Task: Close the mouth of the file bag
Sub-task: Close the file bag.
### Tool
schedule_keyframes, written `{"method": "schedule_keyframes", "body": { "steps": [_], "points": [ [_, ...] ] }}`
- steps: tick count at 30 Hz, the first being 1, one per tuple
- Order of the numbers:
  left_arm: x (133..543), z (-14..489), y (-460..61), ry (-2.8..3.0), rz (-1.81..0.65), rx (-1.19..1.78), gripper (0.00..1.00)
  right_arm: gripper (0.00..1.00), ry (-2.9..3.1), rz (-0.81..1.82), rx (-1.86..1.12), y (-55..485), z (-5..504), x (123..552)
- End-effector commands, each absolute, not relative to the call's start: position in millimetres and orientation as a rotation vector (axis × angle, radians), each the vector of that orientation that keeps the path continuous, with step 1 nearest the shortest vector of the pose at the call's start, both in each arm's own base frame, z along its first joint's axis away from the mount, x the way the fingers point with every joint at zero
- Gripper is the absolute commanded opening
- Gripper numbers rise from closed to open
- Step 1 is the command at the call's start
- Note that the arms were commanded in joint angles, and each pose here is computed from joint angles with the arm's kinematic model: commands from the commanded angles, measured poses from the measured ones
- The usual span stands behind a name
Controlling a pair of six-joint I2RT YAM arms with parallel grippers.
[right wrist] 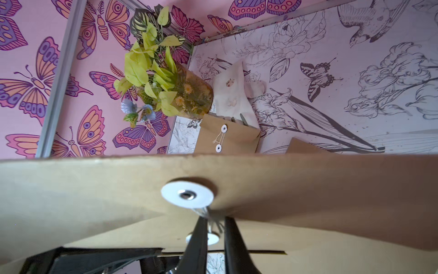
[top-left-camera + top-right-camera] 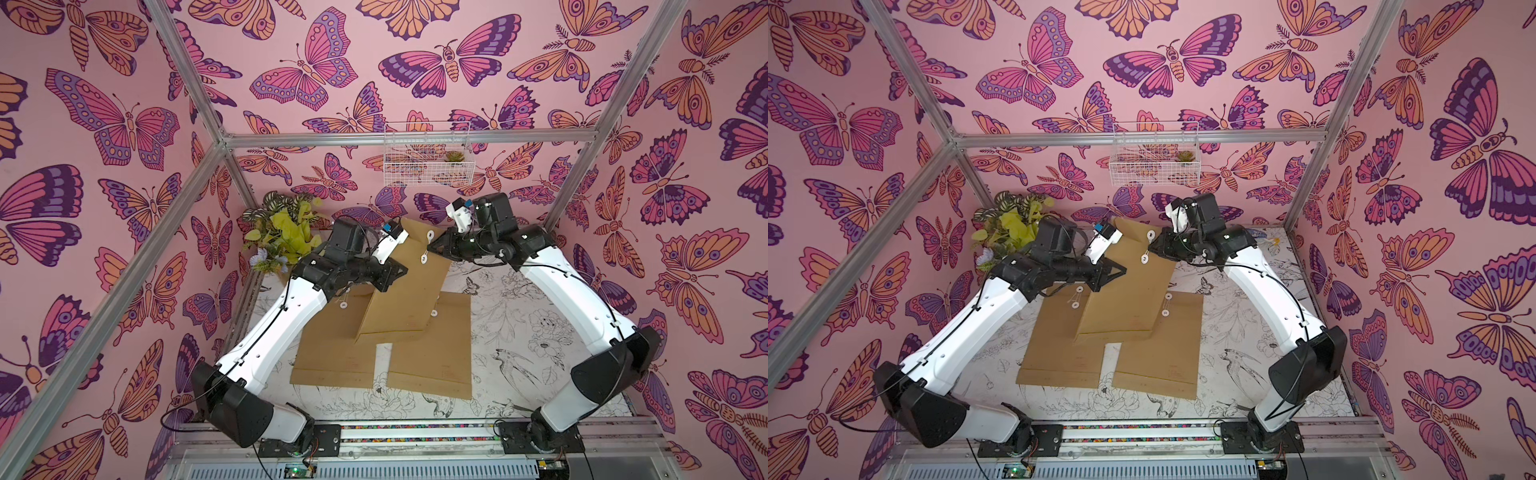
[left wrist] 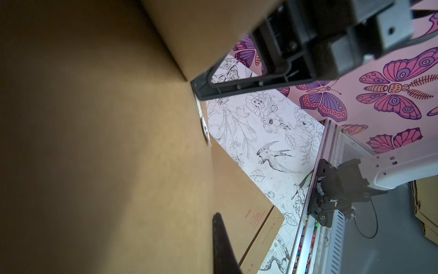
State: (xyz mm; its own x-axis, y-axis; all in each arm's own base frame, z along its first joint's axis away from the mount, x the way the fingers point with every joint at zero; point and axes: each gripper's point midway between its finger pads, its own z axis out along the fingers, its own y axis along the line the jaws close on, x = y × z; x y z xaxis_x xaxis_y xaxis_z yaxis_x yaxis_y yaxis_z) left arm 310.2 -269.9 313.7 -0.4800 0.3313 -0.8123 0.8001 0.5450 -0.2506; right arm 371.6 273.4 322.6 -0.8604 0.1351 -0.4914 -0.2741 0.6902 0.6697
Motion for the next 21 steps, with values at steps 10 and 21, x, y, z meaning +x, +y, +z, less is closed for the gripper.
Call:
{"method": "schedule_keyframes", "body": {
  "steps": [10, 21],
  "points": [
    [309.0, 333.3, -266.9, 2.036, -0.881, 0.826, 0.00, 0.17, 2.396, 0.901, 0.030, 214.6, 308.0, 378.7],
    [331.6, 355.9, -359.5, 1.985, -1.370, 0.563, 0.00, 0.37, 2.203, 0.680, 0.389, 78.1, 350.8, 389.1]
  ]
}}
